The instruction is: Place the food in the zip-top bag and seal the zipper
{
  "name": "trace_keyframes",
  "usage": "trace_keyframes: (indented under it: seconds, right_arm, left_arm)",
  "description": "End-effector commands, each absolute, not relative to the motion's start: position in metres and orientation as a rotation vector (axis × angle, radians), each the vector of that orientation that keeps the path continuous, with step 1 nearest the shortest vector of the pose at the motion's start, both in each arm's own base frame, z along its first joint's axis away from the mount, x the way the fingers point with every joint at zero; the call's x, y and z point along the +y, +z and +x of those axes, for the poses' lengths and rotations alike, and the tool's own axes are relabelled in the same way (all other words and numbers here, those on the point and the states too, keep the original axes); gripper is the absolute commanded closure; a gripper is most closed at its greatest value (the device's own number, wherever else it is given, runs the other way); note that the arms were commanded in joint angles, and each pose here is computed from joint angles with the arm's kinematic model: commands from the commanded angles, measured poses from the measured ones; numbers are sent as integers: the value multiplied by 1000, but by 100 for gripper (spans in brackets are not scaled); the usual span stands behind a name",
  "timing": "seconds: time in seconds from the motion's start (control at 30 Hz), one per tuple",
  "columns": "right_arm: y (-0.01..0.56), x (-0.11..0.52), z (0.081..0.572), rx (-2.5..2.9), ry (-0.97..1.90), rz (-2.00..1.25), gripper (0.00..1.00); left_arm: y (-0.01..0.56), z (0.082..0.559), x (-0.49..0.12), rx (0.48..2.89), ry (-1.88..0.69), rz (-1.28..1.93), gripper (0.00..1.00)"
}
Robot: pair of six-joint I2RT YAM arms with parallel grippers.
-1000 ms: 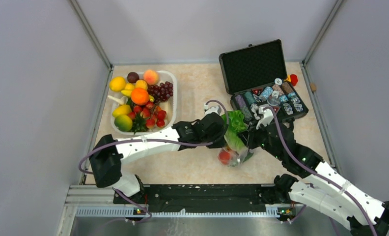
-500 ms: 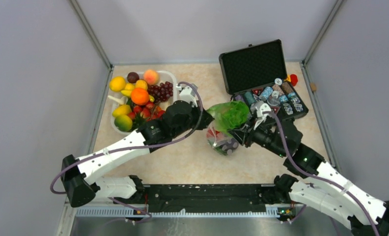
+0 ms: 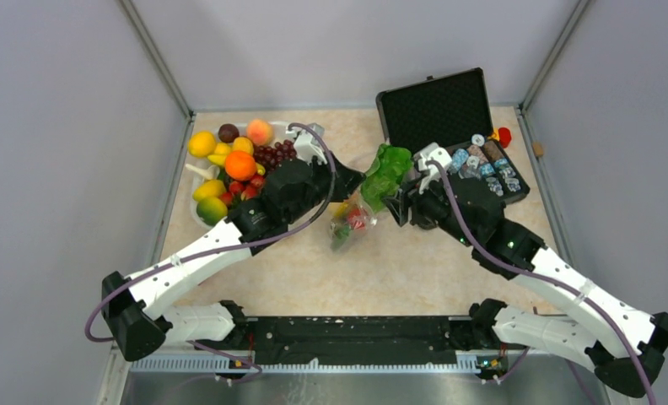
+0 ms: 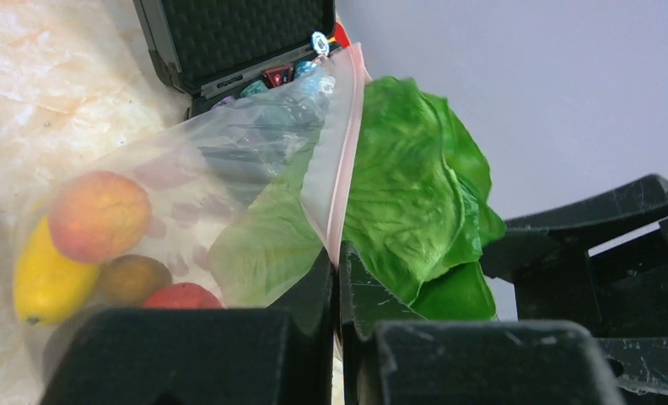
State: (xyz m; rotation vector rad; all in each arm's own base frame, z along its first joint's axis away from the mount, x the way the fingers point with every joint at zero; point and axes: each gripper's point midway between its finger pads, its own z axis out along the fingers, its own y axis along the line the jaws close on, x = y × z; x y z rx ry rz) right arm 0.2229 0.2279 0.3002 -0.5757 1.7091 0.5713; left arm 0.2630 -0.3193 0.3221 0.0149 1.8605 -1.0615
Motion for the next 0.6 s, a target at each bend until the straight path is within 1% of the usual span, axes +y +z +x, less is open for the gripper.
trace_keyframes:
  seconds: [0.0, 0.1, 0.17, 0.2, 0.3, 0.37, 0.43, 0.5, 0.57]
  right_arm:
    - [322, 230, 238, 1728, 519, -515, 41]
    - [339, 233, 230, 1705, 593, -494, 39]
    - [366, 229, 224, 1626, 681, -403, 34]
    - [381, 224, 218, 1582, 729, -360, 33]
    - [401, 208, 213, 1553, 746, -262, 32]
    - [400, 189, 221, 1592, 679, -146, 32]
    - [389, 173, 227, 1629, 605, -62, 35]
    - [369, 158, 236, 1687, 511, 40, 40]
    - [350, 157, 239, 1750, 477, 61, 42]
  left_arm:
    - [378, 260, -319, 1685, -1172, 23, 100]
    - [381, 262, -313, 1673, -1159, 13, 100]
    - [381, 264, -308, 1670, -1144, 0, 100]
    - [381, 265, -306, 1669, -1142, -3, 100]
    - [382, 268, -300, 1666, -1133, -22, 100]
    - [382, 269, -296, 1662, -1129, -31, 100]
    - [382, 270, -293, 1658, -1128, -37, 100]
    - [382, 269, -292, 1655, -1133, -42, 100]
    - [383, 269, -293, 1657, -1143, -42, 100]
